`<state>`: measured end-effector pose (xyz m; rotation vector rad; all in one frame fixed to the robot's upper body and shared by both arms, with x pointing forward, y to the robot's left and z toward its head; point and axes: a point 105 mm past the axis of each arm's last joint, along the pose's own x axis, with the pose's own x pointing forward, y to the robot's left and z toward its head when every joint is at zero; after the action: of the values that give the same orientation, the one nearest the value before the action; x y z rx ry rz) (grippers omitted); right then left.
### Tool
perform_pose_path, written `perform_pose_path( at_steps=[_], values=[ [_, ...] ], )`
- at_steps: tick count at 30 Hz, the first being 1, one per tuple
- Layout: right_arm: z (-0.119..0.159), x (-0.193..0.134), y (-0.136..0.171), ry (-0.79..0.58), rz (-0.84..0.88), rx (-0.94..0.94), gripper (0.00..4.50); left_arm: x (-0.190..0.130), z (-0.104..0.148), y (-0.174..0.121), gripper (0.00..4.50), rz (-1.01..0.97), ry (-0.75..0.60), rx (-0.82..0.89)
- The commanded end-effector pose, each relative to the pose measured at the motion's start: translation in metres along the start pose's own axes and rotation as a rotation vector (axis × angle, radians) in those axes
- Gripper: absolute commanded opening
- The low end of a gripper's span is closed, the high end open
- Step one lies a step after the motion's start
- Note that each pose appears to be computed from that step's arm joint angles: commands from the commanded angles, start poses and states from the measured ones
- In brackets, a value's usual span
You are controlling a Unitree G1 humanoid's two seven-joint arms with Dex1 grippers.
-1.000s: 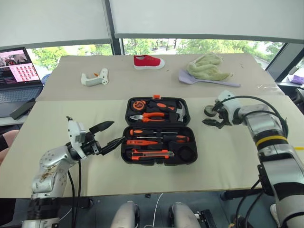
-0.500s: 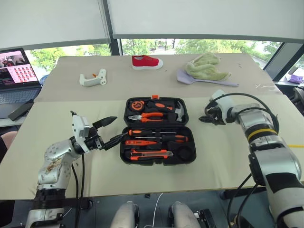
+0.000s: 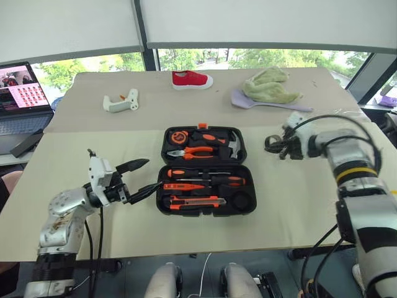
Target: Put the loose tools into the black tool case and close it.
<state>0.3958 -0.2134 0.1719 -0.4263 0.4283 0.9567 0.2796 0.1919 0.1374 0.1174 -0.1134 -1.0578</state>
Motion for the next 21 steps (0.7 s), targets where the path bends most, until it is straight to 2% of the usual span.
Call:
perform_pose_path(
  at_steps=[1,5,9,12,21],
  values=[
    [0.031,-0.013,0.064,-0.013,0.307,0.029,0.01,-0.007,0.009,-0.010,4.50,-0.070,0.003,0.046],
    [0.032,-0.006,0.122,0.041,0.441,0.150,0.01,-0.012,0.001,-0.018,4.50,-0.105,0.039,0.064],
    [0.016,0.008,0.156,0.129,0.445,0.205,0.01,-0.017,-0.009,-0.031,4.50,-0.167,0.080,0.067],
    [-0.001,0.018,0.161,0.199,0.380,0.178,0.01,-0.017,-0.012,-0.041,4.50,-0.206,0.092,0.069],
    [-0.022,0.017,0.156,0.317,0.298,0.119,0.01,-0.015,-0.014,-0.044,4.50,-0.212,0.084,0.074]
  ],
)
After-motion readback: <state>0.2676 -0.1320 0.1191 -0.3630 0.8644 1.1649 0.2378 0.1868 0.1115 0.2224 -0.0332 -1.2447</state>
